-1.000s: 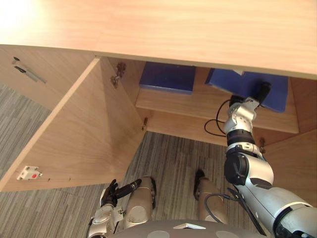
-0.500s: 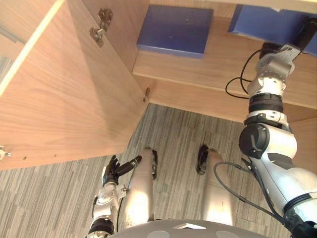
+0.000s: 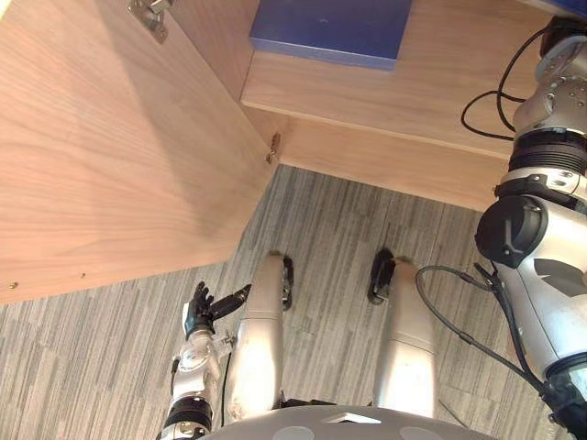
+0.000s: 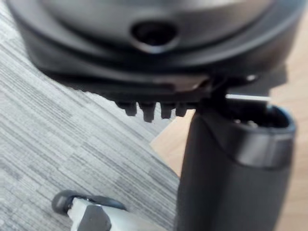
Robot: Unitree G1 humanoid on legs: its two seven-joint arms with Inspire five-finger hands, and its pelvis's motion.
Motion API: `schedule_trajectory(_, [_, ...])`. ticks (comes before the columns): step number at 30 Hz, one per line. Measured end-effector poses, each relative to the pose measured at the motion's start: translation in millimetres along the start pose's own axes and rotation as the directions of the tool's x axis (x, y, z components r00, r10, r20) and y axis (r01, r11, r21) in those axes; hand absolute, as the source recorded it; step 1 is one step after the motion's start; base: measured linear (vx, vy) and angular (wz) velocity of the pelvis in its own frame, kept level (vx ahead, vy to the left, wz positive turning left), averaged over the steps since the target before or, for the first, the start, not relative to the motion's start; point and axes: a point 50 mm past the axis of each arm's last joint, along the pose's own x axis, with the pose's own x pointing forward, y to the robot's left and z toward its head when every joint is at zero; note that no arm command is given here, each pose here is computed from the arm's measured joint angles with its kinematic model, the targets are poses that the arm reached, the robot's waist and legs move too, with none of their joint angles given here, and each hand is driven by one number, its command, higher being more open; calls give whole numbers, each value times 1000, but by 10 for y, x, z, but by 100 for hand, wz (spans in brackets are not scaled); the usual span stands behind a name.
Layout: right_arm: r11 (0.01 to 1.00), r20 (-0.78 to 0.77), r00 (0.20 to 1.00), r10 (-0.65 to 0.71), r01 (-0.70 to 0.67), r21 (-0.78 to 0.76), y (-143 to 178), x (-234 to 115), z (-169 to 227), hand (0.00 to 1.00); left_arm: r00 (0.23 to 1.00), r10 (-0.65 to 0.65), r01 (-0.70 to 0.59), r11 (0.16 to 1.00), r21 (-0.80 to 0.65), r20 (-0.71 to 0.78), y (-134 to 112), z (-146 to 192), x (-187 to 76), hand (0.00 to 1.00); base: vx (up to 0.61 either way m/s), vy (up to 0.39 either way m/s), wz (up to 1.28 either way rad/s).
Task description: Walk over to the cabinet, pick up the folder, carry it to the office cabinet, place the folder inside the office cabinet, then close the office cabinet door
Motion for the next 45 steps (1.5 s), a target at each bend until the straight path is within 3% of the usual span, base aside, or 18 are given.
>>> schedule_trajectory(17, [1000,102,995,7,-8,9,306,47,353,0,993,29,-29,1000,4,-116,65,-328,-108,100,-4,7,5])
schedule_trajectory(26, [992,51,998,38,-31,-121,418,27,168,0,992,45,-45,999,0,-115,68,-330,-110,100,-14,13,-3])
schedule_trajectory(27, [991,44,998,46,-40,-126,441,13,133,100,993,45,-45,999,-1,-112,67,-324,-109,100,0,0,0])
schedule_trajectory(45, [985,27,996,91,-86,-147,512,-26,8,100,988,72,-83,994,-78,-134,70,-363,-128,100,-6,15,-1])
